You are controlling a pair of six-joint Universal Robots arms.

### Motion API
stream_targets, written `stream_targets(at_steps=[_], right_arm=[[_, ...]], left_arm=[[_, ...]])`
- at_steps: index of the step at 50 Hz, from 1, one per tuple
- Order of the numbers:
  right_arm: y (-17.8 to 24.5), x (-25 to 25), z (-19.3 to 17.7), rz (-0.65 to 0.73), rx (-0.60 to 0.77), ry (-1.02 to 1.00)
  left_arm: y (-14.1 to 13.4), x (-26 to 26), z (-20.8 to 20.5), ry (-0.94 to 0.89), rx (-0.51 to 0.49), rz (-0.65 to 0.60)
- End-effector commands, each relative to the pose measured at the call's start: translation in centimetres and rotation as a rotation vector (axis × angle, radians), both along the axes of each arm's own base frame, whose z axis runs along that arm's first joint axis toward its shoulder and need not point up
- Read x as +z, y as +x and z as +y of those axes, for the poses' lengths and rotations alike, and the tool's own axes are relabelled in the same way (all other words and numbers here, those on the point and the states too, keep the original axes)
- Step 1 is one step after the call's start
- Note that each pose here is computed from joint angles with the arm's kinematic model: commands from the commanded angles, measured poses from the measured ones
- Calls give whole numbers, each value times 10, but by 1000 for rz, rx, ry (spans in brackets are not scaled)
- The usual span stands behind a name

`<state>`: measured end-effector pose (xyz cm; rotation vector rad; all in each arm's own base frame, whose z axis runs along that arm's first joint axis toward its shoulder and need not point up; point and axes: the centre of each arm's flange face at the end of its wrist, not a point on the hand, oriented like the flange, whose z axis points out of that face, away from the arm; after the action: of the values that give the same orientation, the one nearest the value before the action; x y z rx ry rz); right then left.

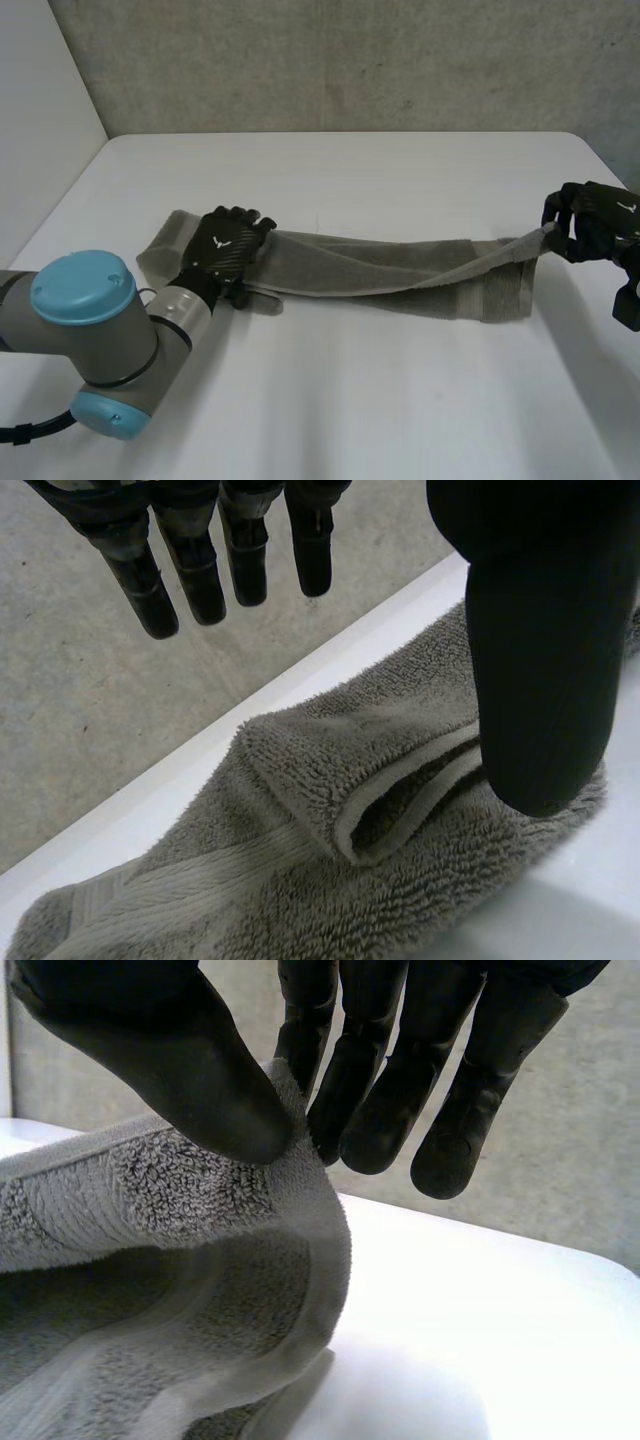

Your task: Fold the towel.

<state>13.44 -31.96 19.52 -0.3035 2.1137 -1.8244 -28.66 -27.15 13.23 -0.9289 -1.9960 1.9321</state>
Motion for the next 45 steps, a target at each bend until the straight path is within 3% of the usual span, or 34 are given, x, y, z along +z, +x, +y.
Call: stream_targets(at_steps=[1, 14, 38, 45], right_arm=[[-4, 1, -2, 3, -23, -6], [-24, 0, -8, -35, -103, 9], [-27, 2, -11, -50, -139, 7], [-27, 3, -11, -46, -137, 4]], left_arm=[[-4, 0, -8, -11, -5, 10], [-14, 7, -28, 7, 3, 122], [-45, 0, 0, 44, -127, 139], [-49, 0, -10, 28, -114, 145]])
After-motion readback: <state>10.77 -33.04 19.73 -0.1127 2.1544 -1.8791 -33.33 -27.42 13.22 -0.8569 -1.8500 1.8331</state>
